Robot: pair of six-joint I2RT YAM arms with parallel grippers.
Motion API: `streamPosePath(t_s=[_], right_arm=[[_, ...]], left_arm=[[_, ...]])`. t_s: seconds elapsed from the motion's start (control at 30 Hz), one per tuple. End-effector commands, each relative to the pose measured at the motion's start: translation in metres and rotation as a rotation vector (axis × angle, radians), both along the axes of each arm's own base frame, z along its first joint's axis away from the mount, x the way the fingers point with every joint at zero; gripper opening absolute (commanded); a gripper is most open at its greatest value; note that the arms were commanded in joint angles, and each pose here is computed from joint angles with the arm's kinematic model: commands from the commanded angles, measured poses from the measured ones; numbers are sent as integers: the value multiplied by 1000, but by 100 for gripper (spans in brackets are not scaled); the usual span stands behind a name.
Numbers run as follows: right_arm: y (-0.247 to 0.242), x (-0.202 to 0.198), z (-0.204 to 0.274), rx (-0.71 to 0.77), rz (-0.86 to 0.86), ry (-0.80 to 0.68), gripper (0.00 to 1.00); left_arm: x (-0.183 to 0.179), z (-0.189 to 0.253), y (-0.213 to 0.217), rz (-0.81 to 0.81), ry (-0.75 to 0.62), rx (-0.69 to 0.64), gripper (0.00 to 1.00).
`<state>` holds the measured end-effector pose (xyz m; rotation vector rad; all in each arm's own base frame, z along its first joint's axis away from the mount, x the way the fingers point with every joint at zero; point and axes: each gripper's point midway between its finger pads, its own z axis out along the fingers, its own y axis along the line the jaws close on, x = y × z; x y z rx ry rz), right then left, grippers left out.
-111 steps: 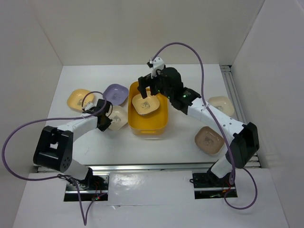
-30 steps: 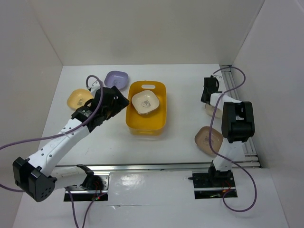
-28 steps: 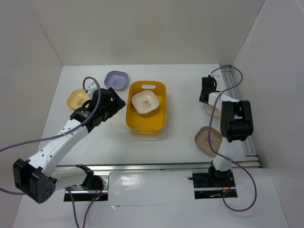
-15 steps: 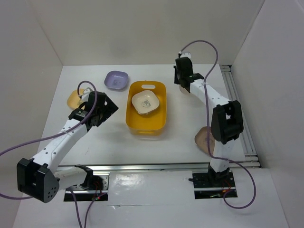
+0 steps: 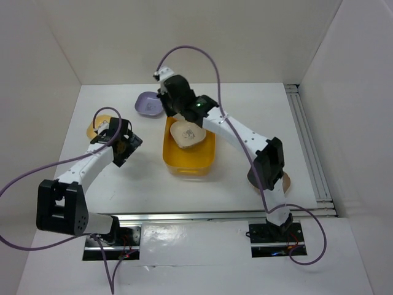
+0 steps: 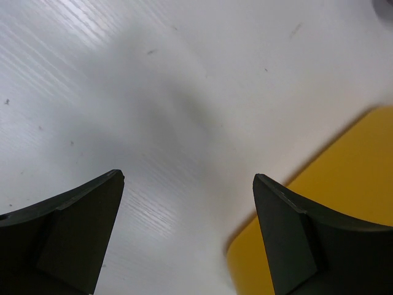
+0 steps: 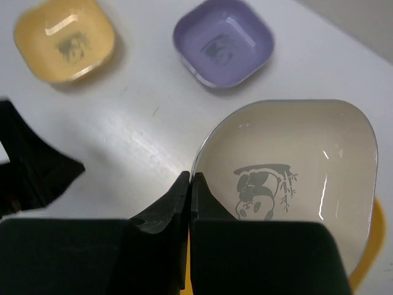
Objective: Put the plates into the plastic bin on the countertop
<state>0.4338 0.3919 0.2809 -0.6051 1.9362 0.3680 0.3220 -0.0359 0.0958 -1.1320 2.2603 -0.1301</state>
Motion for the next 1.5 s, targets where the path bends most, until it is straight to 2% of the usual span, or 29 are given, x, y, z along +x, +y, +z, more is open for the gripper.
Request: streamPosePath(t_s=[0.0,0.13,0.3,0.37,0.4,0.43,0.47,0.53,0.67,0.7,0.77,0.8,0.87,0.9,1.13,1.23,1.3,1.37,1.43,1.47], right_arm=[[2,-10,-64,-168,26,88,0],[7,-14,-99,-209,33,97,0],[8,-13,-110,-230,43,94,0],[1,-10,-119,-245,38,101,5],[2,-9,-110,-229,36,85,13],[5,-11,-114,-221,51,90,27],[3,-12,-107,-219,56,73,82],[6,-12,-97,-190,72,43,98],[10,-26,-72,-137,118,19,100],[4,-32,-51,-113,117,-6,100],[10,-51,-41,-80,154,-35,100],[5,-62,-12,-28,173,-74,100],[9,-84,-7,6,225,-92,100],[5,-92,11,41,245,-116,100],[14,-135,26,107,339,-118,100],[15,-151,34,136,362,-132,100],[13,-155,37,139,361,-138,100],[8,-152,43,134,336,-160,100],[2,-153,53,148,322,-178,100],[1,-152,53,145,314,-181,100]], left_arm=[[26,6,16,19,-29,-20,100],[35,11,29,37,-11,-27,100],[41,24,39,78,13,5,100],[46,37,42,86,11,18,100],[47,39,45,96,20,33,100],[54,54,47,95,-9,46,100],[53,54,55,116,12,47,100],[58,58,65,122,14,58,100],[55,50,103,188,65,75,100],[55,53,111,200,60,80,100],[52,46,132,228,73,84,100],[53,44,139,245,74,84,100],[53,34,149,257,90,77,98],[53,25,148,250,110,65,98],[68,-22,156,273,146,-13,97],[71,-61,151,278,224,-63,93],[68,-74,150,286,256,-73,84],[67,-82,149,299,274,-82,83],[66,-86,151,313,283,-78,63],[66,-86,151,313,283,-78,57]])
